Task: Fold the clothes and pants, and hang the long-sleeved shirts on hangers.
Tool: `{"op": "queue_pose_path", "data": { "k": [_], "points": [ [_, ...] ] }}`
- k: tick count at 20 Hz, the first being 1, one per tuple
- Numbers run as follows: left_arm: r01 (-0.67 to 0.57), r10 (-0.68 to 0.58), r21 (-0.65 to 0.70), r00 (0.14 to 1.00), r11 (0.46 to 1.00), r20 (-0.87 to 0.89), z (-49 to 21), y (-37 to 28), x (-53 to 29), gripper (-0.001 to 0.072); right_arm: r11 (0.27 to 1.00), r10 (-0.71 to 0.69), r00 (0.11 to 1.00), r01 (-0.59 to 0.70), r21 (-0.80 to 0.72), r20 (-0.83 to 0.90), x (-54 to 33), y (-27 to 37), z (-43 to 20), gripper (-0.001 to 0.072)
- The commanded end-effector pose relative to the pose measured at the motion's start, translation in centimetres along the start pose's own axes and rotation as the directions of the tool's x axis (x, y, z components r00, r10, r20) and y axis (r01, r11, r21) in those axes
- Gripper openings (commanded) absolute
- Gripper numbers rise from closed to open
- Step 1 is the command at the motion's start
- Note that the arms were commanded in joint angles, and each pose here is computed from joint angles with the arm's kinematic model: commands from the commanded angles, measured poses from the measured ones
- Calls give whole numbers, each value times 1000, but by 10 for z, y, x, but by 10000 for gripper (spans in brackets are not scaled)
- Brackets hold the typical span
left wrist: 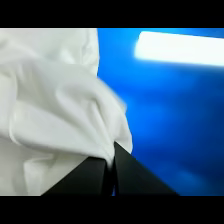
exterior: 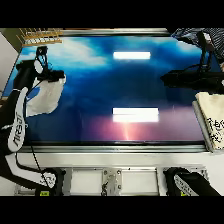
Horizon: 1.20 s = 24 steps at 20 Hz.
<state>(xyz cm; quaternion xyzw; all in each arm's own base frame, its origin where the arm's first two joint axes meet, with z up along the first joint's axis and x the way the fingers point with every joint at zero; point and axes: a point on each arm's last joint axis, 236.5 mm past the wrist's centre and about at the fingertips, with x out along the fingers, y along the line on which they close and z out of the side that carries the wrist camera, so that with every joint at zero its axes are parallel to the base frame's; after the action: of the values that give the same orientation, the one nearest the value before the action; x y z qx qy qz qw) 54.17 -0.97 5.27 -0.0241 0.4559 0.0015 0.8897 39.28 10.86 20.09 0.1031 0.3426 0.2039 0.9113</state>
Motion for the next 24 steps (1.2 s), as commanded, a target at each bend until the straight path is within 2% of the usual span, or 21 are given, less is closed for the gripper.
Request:
{"op": "queue_pose_path", "data": {
  "k": [1,3,6,9,11,13,17,18,19,20,21,24],
  "points": [
    [169,-194,142,964,975,182,46,-95,-129,5,1000,-15,998,15,-3,68,0,-4,16,20],
    [269,-333,259,909,928,250,51,-158,-207,5,1000,-22,995,22,-3,97,-1,-5,23,20],
    [352,-503,430,805,831,314,35,-227,-301,5,999,-34,988,35,-1,150,-3,-8,35,20],
    [391,-571,505,776,769,268,8,-256,-329,5,1000,-25,992,26,-3,126,-3,-5,30,21],
    [382,-524,496,832,780,184,-7,-250,-303,5,998,-59,989,63,-30,134,-5,-13,32,19],
    [350,-424,445,903,824,74,-19,-233,-253,5,992,-103,988,111,-63,115,-6,-23,27,18],
    [302,-256,311,950,901,-178,-65,-194,-130,6,970,-200,979,203,-133,36,-6,-47,8,26],
    [280,-209,277,943,919,-260,-87,-178,-97,5,968,-210,978,209,-137,8,-1,-52,2,87],
    [261,-170,251,927,932,-334,-110,-163,-71,5,969,-213,976,206,-136,-37,5,-56,-7,407],
    [242,-136,221,903,945,-407,-134,-146,-48,6,973,-206,975,194,-127,-90,15,-59,-20,692],
    [226,-118,189,881,956,-459,-152,-133,-34,5,979,-189,971,174,-110,-147,28,-60,-34,714],
    [193,-110,107,846,975,-521,-177,-104,-16,5,996,-79,942,87,8,-327,82,-57,-92,714]
  ]
}}
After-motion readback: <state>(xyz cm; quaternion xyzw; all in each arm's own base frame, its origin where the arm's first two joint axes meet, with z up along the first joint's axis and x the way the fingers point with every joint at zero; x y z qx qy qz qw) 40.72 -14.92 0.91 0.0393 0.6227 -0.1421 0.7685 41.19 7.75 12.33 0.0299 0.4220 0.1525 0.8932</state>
